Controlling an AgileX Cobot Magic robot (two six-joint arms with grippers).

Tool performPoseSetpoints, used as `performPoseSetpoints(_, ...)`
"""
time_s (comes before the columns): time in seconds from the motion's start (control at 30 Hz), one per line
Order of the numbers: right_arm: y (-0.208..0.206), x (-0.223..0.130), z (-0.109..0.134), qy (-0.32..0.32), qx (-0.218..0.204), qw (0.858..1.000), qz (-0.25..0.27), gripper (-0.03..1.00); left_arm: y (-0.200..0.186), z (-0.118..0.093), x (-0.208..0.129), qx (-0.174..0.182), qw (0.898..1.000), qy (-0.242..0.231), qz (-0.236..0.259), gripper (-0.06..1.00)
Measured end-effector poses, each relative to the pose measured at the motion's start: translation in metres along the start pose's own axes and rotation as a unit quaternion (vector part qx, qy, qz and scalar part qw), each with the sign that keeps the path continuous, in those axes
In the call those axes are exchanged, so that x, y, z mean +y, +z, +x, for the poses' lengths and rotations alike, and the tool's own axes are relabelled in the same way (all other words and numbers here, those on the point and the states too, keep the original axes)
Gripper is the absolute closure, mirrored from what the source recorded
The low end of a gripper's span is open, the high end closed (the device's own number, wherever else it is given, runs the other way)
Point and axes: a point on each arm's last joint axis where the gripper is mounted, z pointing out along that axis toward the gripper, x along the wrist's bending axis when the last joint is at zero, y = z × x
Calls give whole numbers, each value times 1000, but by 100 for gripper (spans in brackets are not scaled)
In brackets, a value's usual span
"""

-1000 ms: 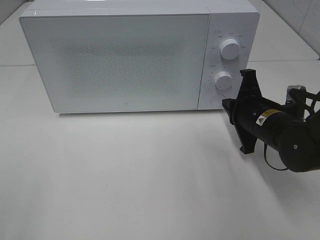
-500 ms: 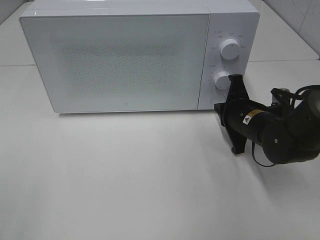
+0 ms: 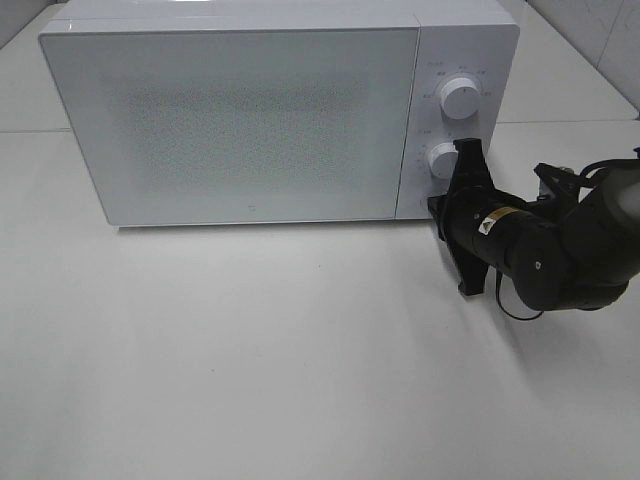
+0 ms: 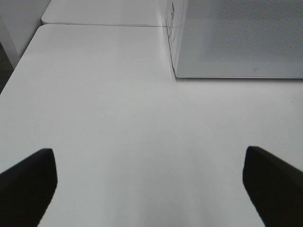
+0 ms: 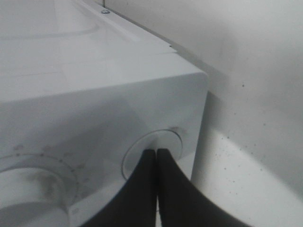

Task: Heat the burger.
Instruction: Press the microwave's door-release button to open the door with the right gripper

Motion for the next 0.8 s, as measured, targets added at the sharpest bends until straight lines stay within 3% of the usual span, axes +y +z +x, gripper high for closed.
performPoseSetpoints(0.8, 7, -3, 4, -22, 23, 999, -11, 94, 0, 0, 0, 0, 1000, 0, 0, -4)
